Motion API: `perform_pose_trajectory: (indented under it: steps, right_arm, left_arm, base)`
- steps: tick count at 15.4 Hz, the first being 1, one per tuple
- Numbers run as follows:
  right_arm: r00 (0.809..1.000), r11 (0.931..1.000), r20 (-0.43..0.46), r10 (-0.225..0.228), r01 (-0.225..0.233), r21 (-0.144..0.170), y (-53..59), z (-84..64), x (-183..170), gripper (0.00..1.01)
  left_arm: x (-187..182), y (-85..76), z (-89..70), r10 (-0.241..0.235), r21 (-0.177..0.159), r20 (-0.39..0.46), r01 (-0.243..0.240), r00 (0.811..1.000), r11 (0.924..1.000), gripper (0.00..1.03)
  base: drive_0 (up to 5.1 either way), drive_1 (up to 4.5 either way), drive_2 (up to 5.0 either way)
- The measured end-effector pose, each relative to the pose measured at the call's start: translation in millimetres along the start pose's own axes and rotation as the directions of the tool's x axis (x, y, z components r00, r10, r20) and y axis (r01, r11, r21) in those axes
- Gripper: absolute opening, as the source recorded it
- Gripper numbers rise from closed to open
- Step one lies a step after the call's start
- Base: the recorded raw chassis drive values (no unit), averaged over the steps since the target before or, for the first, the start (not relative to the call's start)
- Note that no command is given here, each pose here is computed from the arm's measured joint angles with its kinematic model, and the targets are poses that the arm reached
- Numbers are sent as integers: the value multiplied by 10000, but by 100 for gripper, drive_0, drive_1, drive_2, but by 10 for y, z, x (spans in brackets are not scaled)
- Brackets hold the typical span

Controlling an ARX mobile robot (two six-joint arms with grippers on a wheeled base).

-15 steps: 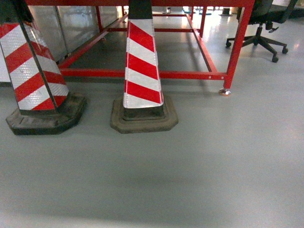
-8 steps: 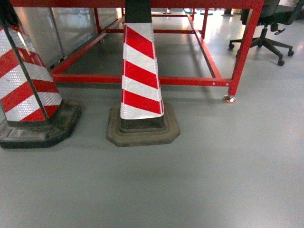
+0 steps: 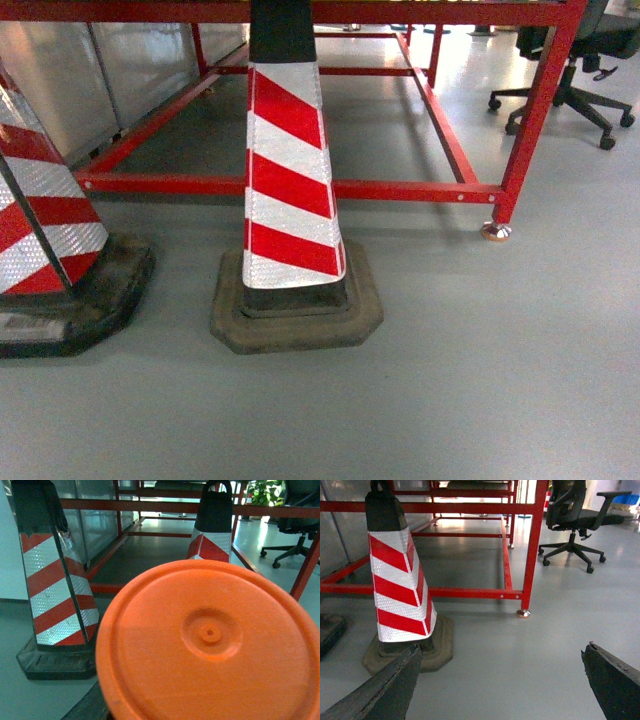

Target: Pick capacitor and pack into box

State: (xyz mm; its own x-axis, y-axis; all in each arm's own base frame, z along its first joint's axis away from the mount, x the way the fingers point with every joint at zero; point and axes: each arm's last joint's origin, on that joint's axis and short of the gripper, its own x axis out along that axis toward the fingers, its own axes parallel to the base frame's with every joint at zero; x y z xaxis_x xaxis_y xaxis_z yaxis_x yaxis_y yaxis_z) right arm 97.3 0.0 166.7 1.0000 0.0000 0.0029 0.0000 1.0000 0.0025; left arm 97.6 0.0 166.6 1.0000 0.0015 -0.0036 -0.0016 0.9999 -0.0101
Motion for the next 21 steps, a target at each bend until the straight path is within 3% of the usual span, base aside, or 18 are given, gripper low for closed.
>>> perform_pose_trajectory:
  steps: [21]
  right_arm:
    - [10000, 10000, -19, 11, -11, -15, 0, -2, 0, 98]
  left_arm:
    - [0, 0, 0, -11, 4, -4, 11, 10000, 10000, 44]
  base:
    - [12, 412, -388]
